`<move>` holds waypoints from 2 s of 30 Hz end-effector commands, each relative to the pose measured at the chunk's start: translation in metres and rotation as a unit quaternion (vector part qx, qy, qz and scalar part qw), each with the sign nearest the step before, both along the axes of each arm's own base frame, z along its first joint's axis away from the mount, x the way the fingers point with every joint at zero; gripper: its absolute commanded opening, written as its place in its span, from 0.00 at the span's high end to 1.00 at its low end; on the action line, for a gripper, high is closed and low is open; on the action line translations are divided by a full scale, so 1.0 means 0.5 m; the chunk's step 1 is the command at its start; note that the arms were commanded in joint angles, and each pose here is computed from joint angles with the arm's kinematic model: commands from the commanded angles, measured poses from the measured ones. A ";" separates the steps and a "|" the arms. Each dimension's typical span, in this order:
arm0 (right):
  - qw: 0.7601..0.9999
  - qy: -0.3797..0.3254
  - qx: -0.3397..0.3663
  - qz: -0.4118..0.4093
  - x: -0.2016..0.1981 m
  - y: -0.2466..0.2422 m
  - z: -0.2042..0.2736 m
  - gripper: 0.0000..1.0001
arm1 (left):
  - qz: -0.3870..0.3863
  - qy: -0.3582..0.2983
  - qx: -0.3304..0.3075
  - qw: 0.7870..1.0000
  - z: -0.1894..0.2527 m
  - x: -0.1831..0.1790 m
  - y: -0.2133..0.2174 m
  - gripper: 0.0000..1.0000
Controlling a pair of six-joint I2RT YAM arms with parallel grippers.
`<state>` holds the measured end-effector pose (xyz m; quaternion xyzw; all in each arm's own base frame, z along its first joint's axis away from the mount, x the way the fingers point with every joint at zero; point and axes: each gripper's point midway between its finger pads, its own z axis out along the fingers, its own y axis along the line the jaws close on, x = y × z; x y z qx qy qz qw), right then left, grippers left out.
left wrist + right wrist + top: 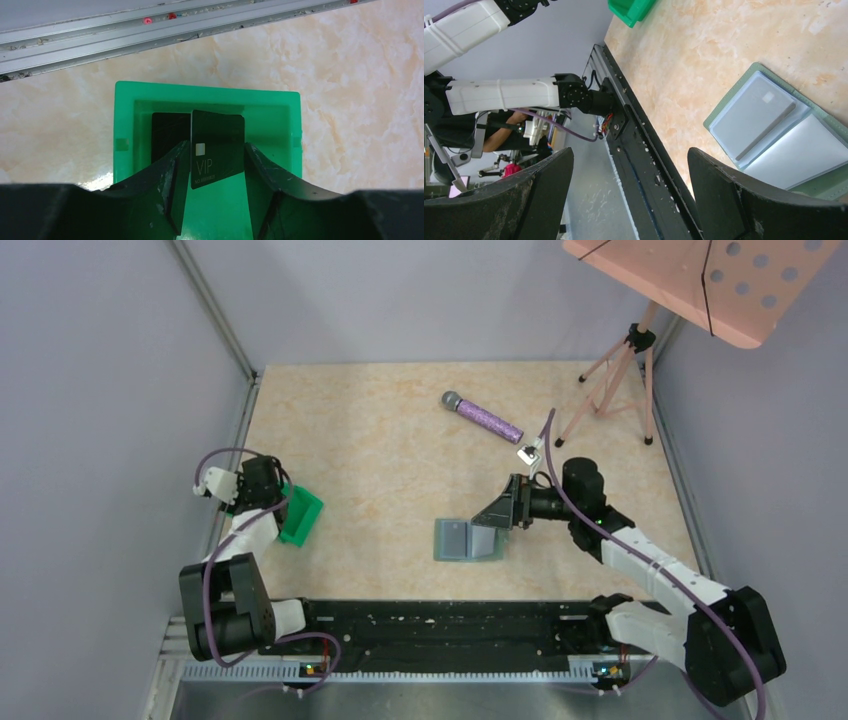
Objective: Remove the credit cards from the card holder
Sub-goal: Place the credit card in the storage box, then remove the credit card from the card holder.
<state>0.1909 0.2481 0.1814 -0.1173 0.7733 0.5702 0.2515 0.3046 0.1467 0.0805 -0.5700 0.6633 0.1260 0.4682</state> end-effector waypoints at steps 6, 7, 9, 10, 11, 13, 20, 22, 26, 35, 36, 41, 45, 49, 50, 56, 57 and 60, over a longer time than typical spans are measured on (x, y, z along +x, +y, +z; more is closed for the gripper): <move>0.999 -0.044 0.012 0.001 0.012 0.000 0.053 0.16 | 0.022 -0.004 -0.013 1.000 0.054 0.002 0.006 0.49; 0.999 -0.042 0.011 -0.001 0.012 -0.001 0.053 0.16 | 0.025 -0.006 -0.013 1.000 0.060 0.001 0.006 0.49; 0.999 -0.035 0.005 -0.004 0.012 -0.002 0.047 0.16 | 0.029 -0.011 -0.014 0.999 0.070 -0.002 0.006 0.49; 1.000 -0.030 0.002 -0.004 0.011 -0.003 0.045 0.16 | 0.030 -0.014 -0.016 0.999 0.075 -0.002 0.005 0.48; 1.000 -0.028 0.000 -0.004 0.010 -0.003 0.044 0.16 | 0.031 -0.016 -0.017 0.999 0.080 -0.004 0.005 0.48; 1.000 -0.023 -0.003 -0.004 0.009 -0.004 0.041 0.16 | 0.034 -0.015 -0.016 0.999 0.089 -0.009 0.005 0.46; 0.999 -0.009 -0.024 -0.024 0.016 -0.013 0.036 0.17 | -0.046 0.037 -0.022 0.998 0.147 0.012 -0.021 0.43; 0.999 0.004 -0.030 -0.033 0.021 -0.013 0.033 0.19 | -0.099 0.044 -0.037 0.993 0.176 0.029 -0.049 0.45; 0.997 0.027 -0.039 -0.068 0.038 -0.016 0.023 0.23 | -0.226 0.015 -0.071 0.971 0.203 0.055 -0.129 0.49; 0.991 0.050 -0.090 -0.083 0.033 0.046 -0.025 0.35 | -0.507 -0.055 -0.162 0.845 0.228 0.017 -0.378 0.49; 0.992 0.053 -0.088 -0.074 0.027 0.058 -0.031 0.36 | -0.527 -0.054 -0.172 0.830 0.221 0.007 -0.405 0.49; 0.990 0.051 -0.114 -0.059 0.034 0.069 -0.085 0.43 | -0.625 -0.054 -0.205 0.751 0.197 -0.055 -0.569 0.50; 0.985 0.062 -0.151 -0.059 0.050 0.069 -0.139 0.46 | -0.665 -0.033 -0.221 0.712 0.153 -0.094 -0.642 0.51; 0.978 0.085 -0.178 -0.059 0.058 0.070 -0.197 0.49 | -0.671 -0.024 -0.231 0.705 0.110 -0.115 -0.673 0.53; 0.977 0.089 -0.184 -0.063 0.062 0.069 -0.209 0.50 | -0.673 -0.023 -0.233 0.701 0.104 -0.121 -0.679 0.53; 0.958 0.107 -0.249 -0.090 0.072 0.043 -0.283 0.53 | -0.673 -0.009 -0.228 0.704 0.073 -0.134 -0.685 0.54; 0.951 0.112 -0.273 -0.097 0.068 0.032 -0.296 0.53 | -0.669 -0.005 -0.223 0.709 0.071 -0.133 -0.680 0.54; 0.934 0.101 -0.323 -0.112 0.060 0.016 -0.308 0.52 | -0.636 0.015 -0.201 0.745 0.055 -0.126 -0.647 0.54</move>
